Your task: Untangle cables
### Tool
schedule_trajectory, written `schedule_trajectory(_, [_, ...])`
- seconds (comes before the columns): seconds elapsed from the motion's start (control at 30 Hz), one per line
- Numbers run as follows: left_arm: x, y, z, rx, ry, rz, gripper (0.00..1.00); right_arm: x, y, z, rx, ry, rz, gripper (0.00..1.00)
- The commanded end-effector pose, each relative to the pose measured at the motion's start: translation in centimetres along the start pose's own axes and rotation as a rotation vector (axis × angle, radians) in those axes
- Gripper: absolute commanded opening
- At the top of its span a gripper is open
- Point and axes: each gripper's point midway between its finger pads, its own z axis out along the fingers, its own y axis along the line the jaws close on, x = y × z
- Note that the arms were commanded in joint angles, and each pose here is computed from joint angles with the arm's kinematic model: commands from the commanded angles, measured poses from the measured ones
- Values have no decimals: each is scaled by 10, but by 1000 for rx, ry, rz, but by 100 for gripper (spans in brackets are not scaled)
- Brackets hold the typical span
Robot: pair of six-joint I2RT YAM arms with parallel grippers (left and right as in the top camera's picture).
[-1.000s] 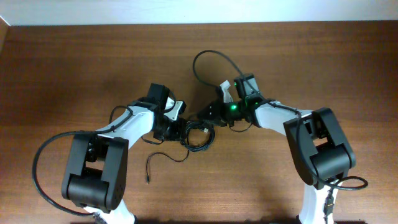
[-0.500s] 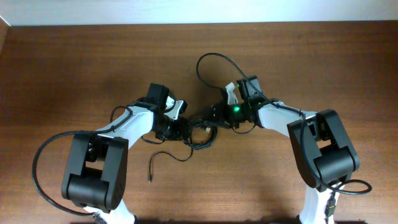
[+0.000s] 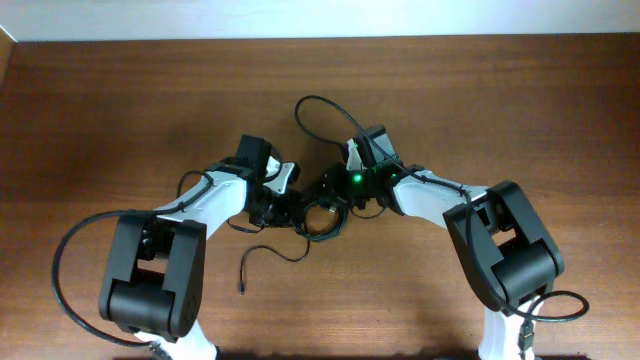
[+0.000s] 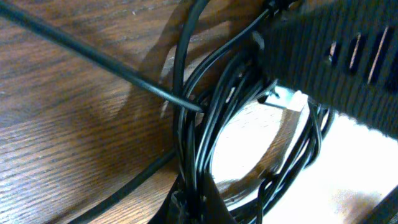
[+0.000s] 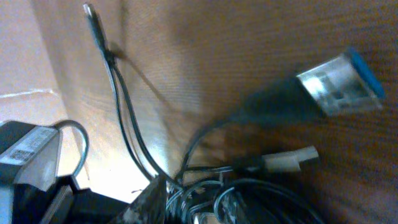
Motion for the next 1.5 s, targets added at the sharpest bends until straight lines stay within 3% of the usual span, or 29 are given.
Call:
schedule_trajectory(0.0, [3, -2, 4, 11, 11, 11, 0, 2, 8, 8, -62, 1, -83, 31])
schedule_trajectory(0.07, [3, 1, 4, -7, 9, 11, 0, 7, 24, 6, -141, 38, -126, 26])
schedule_trajectory(0.1, [3, 1, 4, -9, 9, 11, 0, 9, 28, 5, -164, 48, -157, 13])
schedule_trajectory(0.17, [2, 6, 4, -35, 6, 7, 0, 11, 29, 4, -173, 60, -157, 4])
schedule_trajectory(0.37, [-3, 9, -4, -47, -22, -39, 0, 26, 60, -16, -310, 130, -320, 4])
schedule_trajectory(0.6, [-51, 14, -88, -112, -336, -14, 0, 43, 122, -103, -674, 268, -522, 4])
schedule_trajectory(0.8, [-54, 25, -91, -174, -354, -21, 0, 59, 128, -121, -733, 434, -404, 4])
schedule_trajectory(1.0, [-51, 49, -96, -306, -377, -163, 0, 60, 131, -127, -712, 500, -283, 4])
schedule_trajectory(1.2, [-48, 54, -96, -340, -378, -203, 0, 23, 121, -138, -659, 429, -90, 4])
schedule_trajectory(1.33, [-48, 51, -94, -337, -374, -193, 0, 0, 112, -152, -669, 342, -105, 5])
schedule_trajectory(1.47, [-48, 51, -94, -338, -374, -193, 0, 0, 111, -154, -683, 326, -164, 14])
